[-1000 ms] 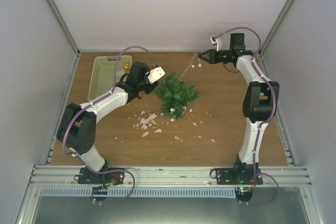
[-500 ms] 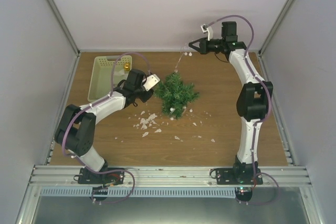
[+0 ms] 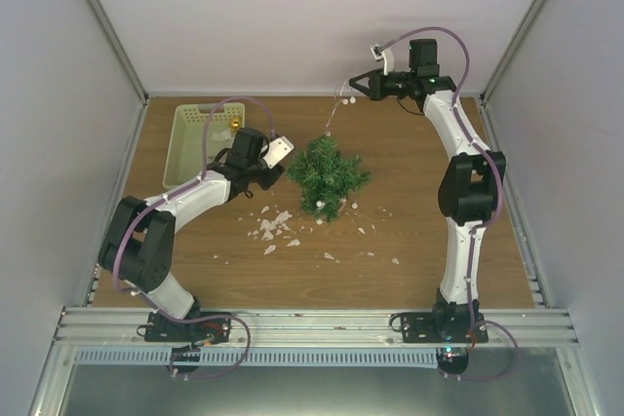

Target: Decorate the small christmas tree

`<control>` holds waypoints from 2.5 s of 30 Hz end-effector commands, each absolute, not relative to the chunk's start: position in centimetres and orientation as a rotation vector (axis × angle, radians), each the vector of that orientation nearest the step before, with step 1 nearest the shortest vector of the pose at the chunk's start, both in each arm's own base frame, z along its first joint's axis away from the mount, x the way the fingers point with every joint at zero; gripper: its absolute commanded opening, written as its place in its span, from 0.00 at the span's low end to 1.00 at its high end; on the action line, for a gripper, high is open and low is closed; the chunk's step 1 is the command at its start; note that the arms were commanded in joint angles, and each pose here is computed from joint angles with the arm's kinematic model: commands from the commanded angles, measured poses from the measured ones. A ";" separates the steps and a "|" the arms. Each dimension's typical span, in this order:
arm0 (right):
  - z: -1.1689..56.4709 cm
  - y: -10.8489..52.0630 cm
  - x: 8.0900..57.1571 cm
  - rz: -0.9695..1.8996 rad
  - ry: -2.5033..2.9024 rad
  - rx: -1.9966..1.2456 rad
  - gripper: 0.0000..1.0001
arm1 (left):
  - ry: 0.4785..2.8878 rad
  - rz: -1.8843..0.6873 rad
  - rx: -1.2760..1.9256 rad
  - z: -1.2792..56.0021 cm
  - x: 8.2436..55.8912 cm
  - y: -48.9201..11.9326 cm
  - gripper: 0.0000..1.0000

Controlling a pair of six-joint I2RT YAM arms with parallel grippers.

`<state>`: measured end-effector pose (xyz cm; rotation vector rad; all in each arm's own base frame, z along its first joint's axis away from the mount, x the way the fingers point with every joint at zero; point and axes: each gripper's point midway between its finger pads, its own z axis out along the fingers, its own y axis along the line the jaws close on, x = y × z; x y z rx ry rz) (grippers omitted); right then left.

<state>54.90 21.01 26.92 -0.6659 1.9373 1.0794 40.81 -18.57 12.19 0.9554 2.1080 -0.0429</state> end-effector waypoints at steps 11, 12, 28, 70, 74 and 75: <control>33.3 19.6 53.3 0.920 1.844 -0.699 0.01 | 2.035 -0.056 0.890 15.1 41.2 -18.0 0.46; 33.5 19.6 53.2 0.912 1.841 -0.699 0.01 | 2.036 -0.056 0.889 15.1 41.2 -18.0 0.46; 37.1 17.4 51.9 0.765 1.815 -0.665 0.01 | 2.033 -0.059 0.880 15.4 41.3 -17.9 0.46; 39.7 14.8 42.3 0.615 1.858 -0.602 0.01 | 1.990 -0.049 0.864 18.3 41.3 -17.8 0.46; 39.1 14.2 41.3 0.587 1.874 -0.580 0.01 | 1.989 -0.053 0.863 18.4 41.3 -17.9 0.46; 39.1 14.1 41.1 0.580 1.879 -0.575 0.01 | 1.988 -0.056 0.863 18.4 41.3 -17.9 0.46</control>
